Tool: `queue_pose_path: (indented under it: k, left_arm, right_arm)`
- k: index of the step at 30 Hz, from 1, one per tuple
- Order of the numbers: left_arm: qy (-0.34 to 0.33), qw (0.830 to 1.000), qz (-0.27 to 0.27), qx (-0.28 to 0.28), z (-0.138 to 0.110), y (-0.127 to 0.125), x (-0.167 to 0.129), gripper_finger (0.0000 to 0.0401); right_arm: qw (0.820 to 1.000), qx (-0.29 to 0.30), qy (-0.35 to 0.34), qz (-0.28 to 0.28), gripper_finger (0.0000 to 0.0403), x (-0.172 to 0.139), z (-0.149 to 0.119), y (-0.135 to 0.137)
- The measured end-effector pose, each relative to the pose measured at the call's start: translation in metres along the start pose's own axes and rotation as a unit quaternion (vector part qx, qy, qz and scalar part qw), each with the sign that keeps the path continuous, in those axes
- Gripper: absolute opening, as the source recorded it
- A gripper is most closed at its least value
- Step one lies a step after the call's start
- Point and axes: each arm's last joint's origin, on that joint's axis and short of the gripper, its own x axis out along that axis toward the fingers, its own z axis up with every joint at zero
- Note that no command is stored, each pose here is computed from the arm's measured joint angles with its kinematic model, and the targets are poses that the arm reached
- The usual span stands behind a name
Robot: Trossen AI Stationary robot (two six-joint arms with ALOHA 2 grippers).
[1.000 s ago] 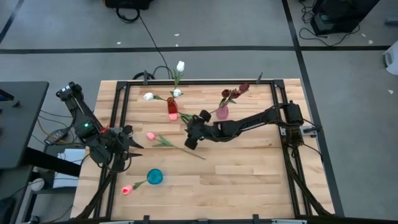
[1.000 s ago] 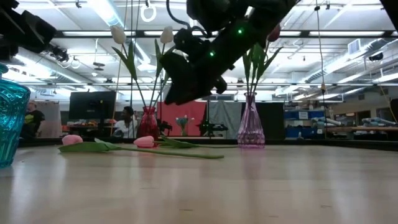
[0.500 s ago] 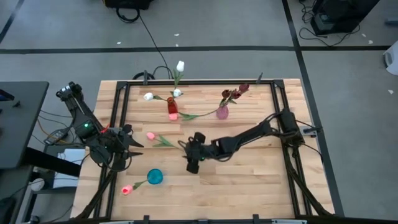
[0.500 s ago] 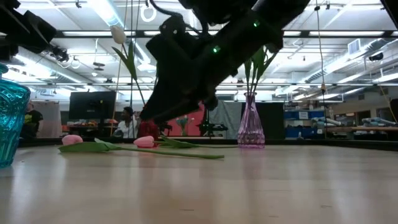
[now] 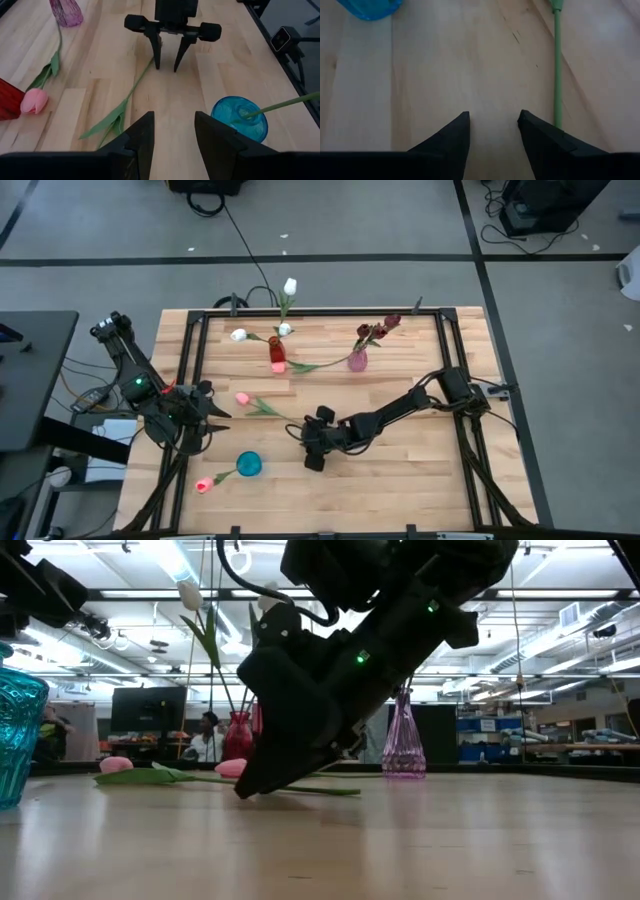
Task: Sort flowers into vase by color
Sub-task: Put the bottom pink tulip into the blue vase
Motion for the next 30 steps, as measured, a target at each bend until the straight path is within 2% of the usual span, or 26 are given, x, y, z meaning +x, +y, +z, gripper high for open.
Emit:
queue_pose_path:
  k: [7,21,25,30]
  left_arm:
    - [0.003,1.000,-0.003,0.001,-0.0002,-0.0002,0.0000,0.0147]
    - [0.008,1.000,-0.009,-0.008,-0.0005,-0.0005,0.0000,0.0147]
    - [0.017,1.000,-0.021,-0.011,-0.0010,-0.0012,0.0000,0.0147]
    - [0.021,0.999,-0.026,-0.011,-0.0013,-0.0015,-0.0001,0.0147]
  right_arm:
    - [1.000,-0.002,0.006,-0.001,0.0167,-0.0006,-0.0019,0.0009]
    - [0.999,-0.018,0.030,-0.010,0.0160,-0.0014,-0.0059,-0.0012]
    - [0.999,-0.012,0.032,-0.017,0.0131,-0.0016,-0.0068,-0.0017]
    - [0.999,-0.010,0.037,-0.019,0.0069,-0.0017,-0.0077,-0.0025]
